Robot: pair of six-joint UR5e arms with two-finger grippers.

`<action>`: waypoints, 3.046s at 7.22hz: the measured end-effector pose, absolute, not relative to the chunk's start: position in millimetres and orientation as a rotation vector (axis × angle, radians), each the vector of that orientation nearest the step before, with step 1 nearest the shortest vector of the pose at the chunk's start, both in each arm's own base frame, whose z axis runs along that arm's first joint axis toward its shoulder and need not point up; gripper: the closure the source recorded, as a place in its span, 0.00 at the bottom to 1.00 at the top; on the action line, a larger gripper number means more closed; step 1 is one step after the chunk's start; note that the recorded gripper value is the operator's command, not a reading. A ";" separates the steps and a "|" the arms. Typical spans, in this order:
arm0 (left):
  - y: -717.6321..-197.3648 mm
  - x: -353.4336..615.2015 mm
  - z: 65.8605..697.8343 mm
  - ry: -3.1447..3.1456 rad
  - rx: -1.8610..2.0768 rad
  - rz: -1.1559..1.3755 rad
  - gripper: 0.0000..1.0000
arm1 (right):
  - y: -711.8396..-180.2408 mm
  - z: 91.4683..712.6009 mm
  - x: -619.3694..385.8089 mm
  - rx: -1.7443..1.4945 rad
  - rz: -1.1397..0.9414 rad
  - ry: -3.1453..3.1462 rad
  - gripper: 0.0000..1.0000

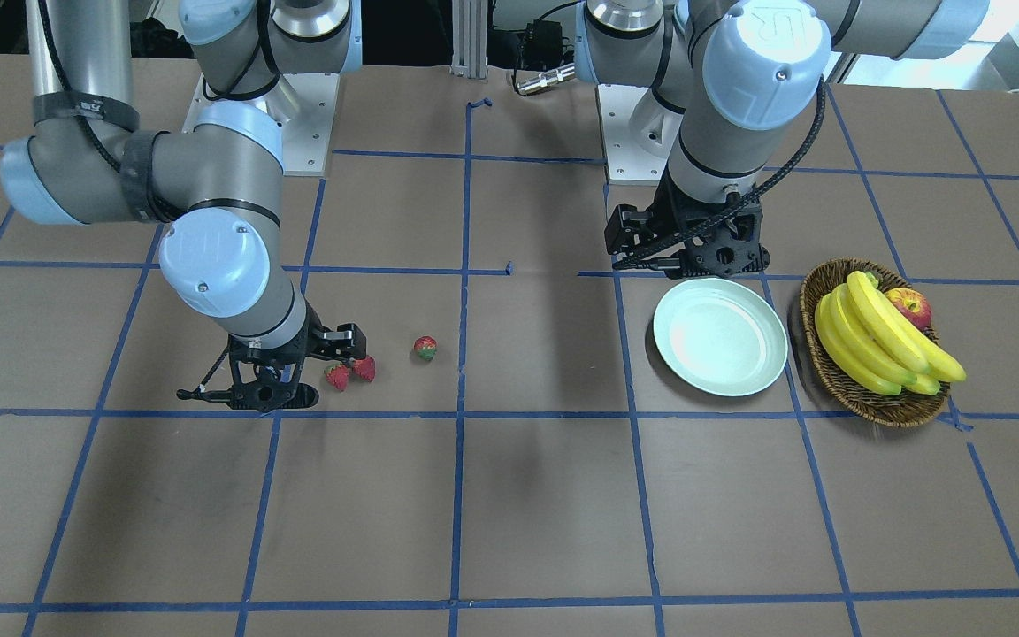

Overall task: Collect all strawberries into plate
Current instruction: 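Move the right gripper down over the three strawberries, then lower the right gripper and close it on one strawberry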

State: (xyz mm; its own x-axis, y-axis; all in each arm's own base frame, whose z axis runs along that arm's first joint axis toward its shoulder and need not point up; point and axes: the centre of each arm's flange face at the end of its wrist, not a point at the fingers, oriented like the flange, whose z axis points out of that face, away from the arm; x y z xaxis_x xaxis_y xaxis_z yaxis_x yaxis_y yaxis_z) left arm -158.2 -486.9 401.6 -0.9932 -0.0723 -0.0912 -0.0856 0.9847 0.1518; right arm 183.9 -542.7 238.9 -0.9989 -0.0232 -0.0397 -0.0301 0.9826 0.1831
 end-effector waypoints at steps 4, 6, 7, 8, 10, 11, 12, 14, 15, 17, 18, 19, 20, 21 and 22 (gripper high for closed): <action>-486.1 -158.6 400.0 3.045 -0.121 0.244 0.00 | -532.8 197.0 188.4 -0.048 0.383 3.032 0.18; -486.0 -158.8 399.9 3.045 -0.120 0.245 0.00 | -535.2 196.3 184.4 -0.060 0.383 3.067 0.23; -485.8 -159.0 399.6 3.045 -0.119 0.246 0.00 | -535.6 195.5 182.2 -0.065 0.385 3.089 0.28; -485.2 -159.3 398.5 3.044 -0.119 0.250 0.00 | -534.7 193.4 181.8 -0.064 0.392 3.091 0.24; -483.5 -160.0 394.7 3.042 -0.115 0.261 0.00 | -535.9 190.5 183.0 -0.061 0.398 3.079 0.25; -483.0 -160.1 393.7 3.042 -0.115 0.264 0.00 | -537.9 187.2 183.3 -0.061 0.400 3.077 0.25; -482.7 -160.5 393.1 3.041 -0.115 0.266 0.00 | -539.6 184.0 183.5 -0.061 0.399 3.077 0.25; -482.4 -161.0 392.8 3.042 -0.114 0.267 0.00 | -542.0 181.7 182.7 -0.062 0.394 3.080 0.25; -482.3 -161.1 392.7 3.042 -0.113 0.267 0.00 | -542.9 182.9 180.8 -0.063 0.389 3.086 0.25; -482.0 -161.2 392.1 3.042 -0.113 0.270 0.00 | -543.7 186.6 178.6 -0.068 0.378 3.090 0.25; -481.7 -161.2 391.2 3.042 -0.113 0.274 0.00 | -543.7 187.3 178.8 -0.064 0.376 3.086 0.25; -481.4 -161.5 389.9 3.041 -0.112 0.277 0.00 | -544.6 188.2 179.3 -0.046 0.372 3.082 0.24; -480.7 -161.7 388.6 3.041 -0.111 0.282 0.00 | -547.7 191.6 179.9 0.016 0.357 3.085 0.24; -480.2 -161.7 387.6 3.040 -0.111 0.285 0.00 | -551.4 195.2 181.2 0.108 0.344 3.080 0.24; -480.0 -161.9 386.9 3.040 -0.110 0.287 0.00 | -553.4 196.7 184.0 0.221 0.342 3.055 0.24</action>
State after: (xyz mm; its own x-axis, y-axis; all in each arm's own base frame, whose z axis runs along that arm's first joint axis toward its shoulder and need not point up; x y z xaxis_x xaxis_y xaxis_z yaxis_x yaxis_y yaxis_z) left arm -161.9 -480.0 386.9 -0.9937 -0.0637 -0.0921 -0.0798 0.9798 0.1832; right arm 184.0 -553.4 196.7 -0.9879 0.1489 -0.0432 0.1356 0.9651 0.2242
